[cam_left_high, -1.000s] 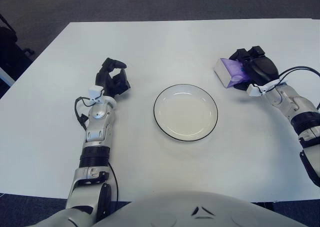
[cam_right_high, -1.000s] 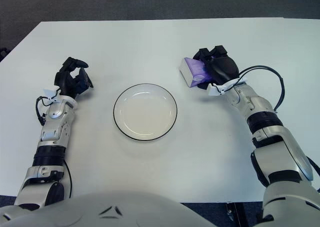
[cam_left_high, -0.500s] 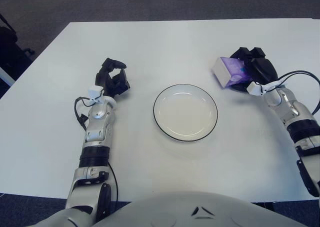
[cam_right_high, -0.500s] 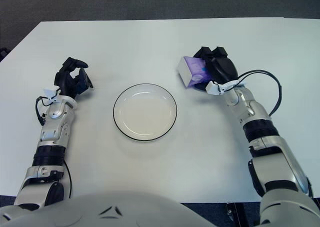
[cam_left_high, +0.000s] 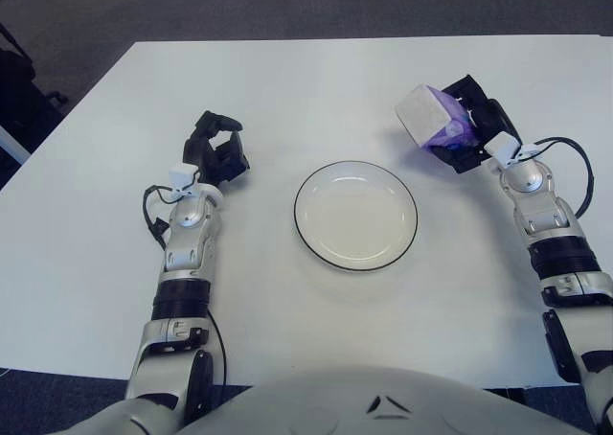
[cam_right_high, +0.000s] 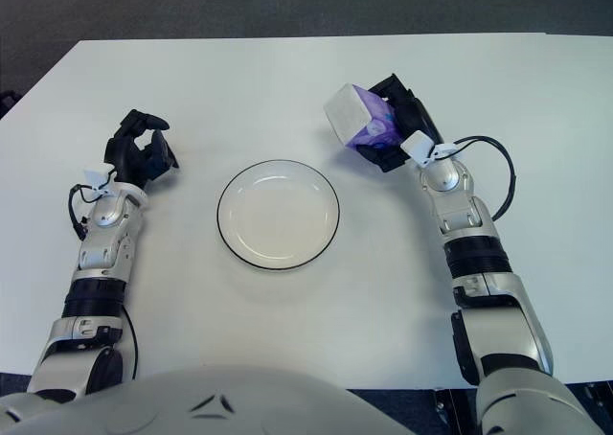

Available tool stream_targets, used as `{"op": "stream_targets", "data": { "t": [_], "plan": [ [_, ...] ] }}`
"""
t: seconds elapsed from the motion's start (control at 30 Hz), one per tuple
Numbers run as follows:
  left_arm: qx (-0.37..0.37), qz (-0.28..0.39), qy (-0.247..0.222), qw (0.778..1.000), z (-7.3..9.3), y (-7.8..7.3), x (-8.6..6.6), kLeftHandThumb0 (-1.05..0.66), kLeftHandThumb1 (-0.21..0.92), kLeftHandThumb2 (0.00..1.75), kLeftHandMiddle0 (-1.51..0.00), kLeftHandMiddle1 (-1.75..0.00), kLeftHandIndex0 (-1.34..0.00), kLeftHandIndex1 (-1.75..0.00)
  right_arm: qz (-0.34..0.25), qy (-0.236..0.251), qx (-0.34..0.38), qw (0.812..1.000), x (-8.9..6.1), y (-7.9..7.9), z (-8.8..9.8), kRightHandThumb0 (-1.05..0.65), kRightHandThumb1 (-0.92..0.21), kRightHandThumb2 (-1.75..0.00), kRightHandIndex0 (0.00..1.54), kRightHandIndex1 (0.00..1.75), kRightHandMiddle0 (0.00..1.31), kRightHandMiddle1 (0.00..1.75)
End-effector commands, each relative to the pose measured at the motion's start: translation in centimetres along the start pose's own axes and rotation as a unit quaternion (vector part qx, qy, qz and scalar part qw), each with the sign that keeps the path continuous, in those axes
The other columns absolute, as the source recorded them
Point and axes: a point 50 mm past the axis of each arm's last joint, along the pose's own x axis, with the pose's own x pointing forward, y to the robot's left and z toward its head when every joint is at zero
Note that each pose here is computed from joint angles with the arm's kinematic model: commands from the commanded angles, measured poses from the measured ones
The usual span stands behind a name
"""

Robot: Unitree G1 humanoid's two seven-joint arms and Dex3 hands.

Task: Put the tissue paper into the plate.

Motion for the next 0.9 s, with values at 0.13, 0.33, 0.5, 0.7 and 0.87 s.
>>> {"op": "stream_targets", "data": {
  "t": [0.13, 0.33, 0.5, 0.7, 0.87],
  "plan": [
    [-0.012, 0.018, 0.086, 0.996, -4.4, 0.3, -2.9, -0.41, 0.57, 1.0, -1.06, -1.75, -0.42, -1.75, -0.022, -0.05, 0.018, 0.998, 0.6, -0.9, 3.3, 0.0, -0.11, -1.53, 0.81, 1.65, 0.53, 1.75],
    [-0.016, 0.017, 0.087, 0.996, -4.4, 0.3, -2.8, -0.41, 0.58, 0.99, -1.06, -1.75, -0.42, -1.75, -0.02, -0.081, 0.016, 0.996, 0.7, -0.4, 5.5, 0.0, -0.11, -1.52, 0.82, 1.62, 0.53, 1.75],
    [-0.016, 0.015, 0.088, 0.996, -4.5, 0.3, -2.8, -0.41, 0.58, 0.99, -1.05, -1.75, -0.41, -1.75, -0.013, -0.1, 0.011, 0.995, 0.8, 0.1, 6.7, 0.0, -0.1, -1.53, 0.83, 1.62, 0.54, 1.75],
    [-0.012, 0.015, 0.088, 0.996, -4.5, 0.2, -2.8, -0.41, 0.58, 0.99, -1.04, -1.75, -0.42, -1.75, -0.001, -0.158, -0.031, 0.987, 1.0, 1.2, 9.0, 0.0, -0.09, -1.55, 0.82, 1.65, 0.55, 1.75],
    [-0.012, 0.014, 0.087, 0.996, -4.5, 0.1, -2.8, -0.41, 0.57, 1.0, -1.04, -1.75, -0.42, -1.75, 0.016, -0.184, -0.044, 0.982, 0.7, 1.7, 9.7, 0.0, -0.09, -1.57, 0.81, 1.68, 0.55, 1.75]
  ]
}}
